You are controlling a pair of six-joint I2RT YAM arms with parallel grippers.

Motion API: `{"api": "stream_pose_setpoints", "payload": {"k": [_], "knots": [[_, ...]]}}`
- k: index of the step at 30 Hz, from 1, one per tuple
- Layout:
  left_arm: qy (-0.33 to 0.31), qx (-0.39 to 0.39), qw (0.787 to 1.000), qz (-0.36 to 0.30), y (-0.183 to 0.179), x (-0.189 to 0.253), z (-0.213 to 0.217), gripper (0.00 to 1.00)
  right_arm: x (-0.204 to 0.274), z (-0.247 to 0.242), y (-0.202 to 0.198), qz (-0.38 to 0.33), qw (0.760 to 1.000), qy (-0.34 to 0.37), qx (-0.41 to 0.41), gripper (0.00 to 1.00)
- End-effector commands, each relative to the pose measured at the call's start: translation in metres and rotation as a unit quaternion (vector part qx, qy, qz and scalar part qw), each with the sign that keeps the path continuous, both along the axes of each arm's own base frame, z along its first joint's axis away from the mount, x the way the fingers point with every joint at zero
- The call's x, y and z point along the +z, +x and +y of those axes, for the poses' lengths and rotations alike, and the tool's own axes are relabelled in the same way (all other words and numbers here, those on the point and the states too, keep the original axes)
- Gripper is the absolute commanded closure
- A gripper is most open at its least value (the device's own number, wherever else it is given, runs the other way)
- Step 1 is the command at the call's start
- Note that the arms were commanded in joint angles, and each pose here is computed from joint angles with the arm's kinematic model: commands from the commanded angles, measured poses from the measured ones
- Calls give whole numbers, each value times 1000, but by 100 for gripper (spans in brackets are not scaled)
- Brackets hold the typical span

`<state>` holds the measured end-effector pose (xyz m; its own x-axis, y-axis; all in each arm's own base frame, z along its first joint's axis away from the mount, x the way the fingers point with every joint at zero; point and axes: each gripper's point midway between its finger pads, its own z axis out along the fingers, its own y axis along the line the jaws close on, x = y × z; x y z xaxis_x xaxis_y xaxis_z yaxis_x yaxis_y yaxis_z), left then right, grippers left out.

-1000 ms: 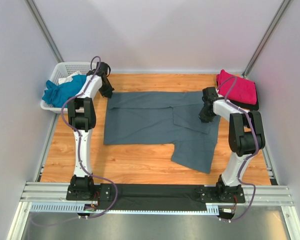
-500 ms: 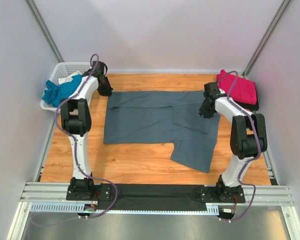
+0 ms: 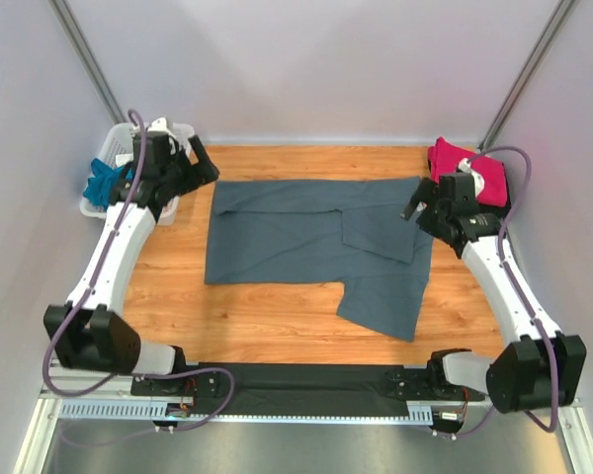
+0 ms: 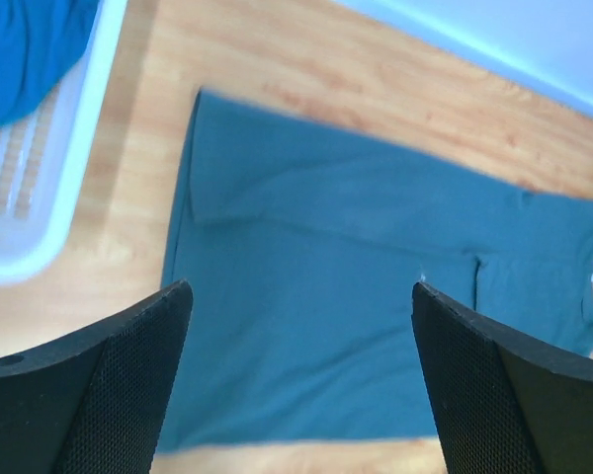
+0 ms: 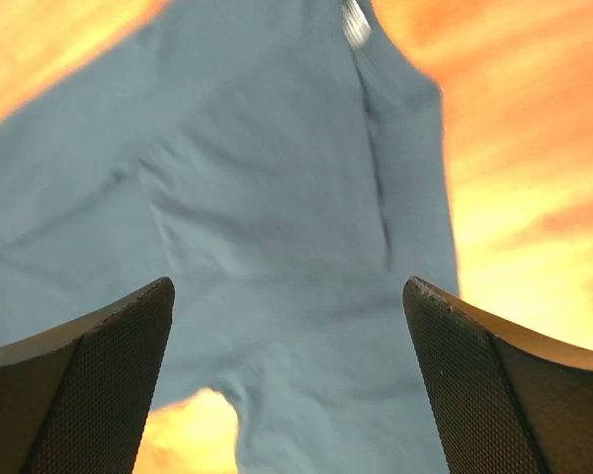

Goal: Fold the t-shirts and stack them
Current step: Fold the tshirt

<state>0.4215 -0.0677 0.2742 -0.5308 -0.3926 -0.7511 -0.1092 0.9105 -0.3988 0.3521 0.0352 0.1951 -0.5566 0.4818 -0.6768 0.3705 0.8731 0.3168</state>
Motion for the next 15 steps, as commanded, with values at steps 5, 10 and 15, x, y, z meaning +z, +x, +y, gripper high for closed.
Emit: {"api": "stream_pose_setpoints", "payload": {"k": [5,10,15], "knots": [[-72,60,994,64,-119,-50,7,4,-42,-8,-87,57,996,38,-55,0],[-101,126,976,146,-177,-131,15,12,-77,-10,-130,78,992,63,-82,0],[-116,169,963,175,-195,-179,20,19,-108,-10,-153,128,983,74,-106,0]]}}
